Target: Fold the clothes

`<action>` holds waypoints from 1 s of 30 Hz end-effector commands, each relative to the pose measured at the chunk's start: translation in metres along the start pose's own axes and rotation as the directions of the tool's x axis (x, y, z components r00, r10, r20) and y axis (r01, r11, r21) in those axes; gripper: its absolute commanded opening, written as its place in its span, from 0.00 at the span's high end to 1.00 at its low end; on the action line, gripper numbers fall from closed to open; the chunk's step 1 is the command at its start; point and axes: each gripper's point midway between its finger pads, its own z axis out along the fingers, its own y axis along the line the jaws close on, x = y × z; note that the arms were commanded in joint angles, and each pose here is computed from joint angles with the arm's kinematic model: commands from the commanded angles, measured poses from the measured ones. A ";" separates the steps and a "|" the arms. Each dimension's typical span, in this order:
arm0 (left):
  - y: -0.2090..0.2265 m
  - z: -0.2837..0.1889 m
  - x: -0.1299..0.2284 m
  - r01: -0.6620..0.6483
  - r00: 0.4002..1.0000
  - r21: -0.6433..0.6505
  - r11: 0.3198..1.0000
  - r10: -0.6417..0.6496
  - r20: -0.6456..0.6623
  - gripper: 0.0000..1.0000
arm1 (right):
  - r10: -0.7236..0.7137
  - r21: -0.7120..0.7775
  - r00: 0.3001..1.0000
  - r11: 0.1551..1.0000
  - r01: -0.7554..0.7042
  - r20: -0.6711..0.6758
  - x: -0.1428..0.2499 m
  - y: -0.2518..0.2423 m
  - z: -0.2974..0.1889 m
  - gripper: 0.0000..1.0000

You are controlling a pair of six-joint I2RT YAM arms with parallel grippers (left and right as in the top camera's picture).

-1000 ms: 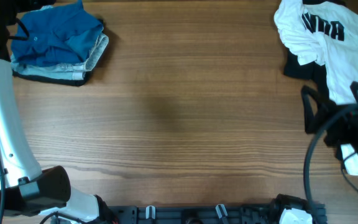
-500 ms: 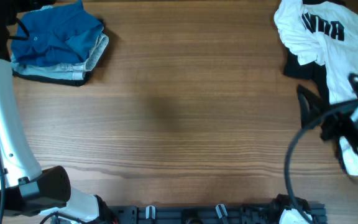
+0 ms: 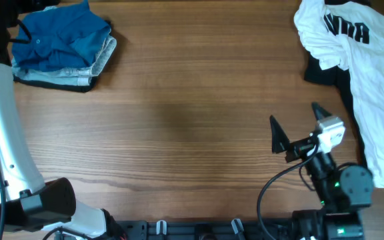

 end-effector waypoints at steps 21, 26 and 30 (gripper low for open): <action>0.000 0.002 0.002 0.012 1.000 0.006 1.000 -0.012 -0.006 0.00 | 0.063 0.118 0.997 0.991 -0.067 0.039 0.071 -0.019 -0.006 0.00; 0.000 0.002 0.002 0.011 1.000 0.006 1.000 -0.011 -0.006 0.00 | 0.064 0.118 0.997 0.991 -0.068 0.037 0.071 -0.019 -0.006 0.00; 0.000 0.002 0.002 0.012 1.000 0.006 1.000 -0.012 -0.006 0.00 | 0.064 0.118 0.997 0.991 -0.068 0.037 0.071 -0.019 -0.006 0.00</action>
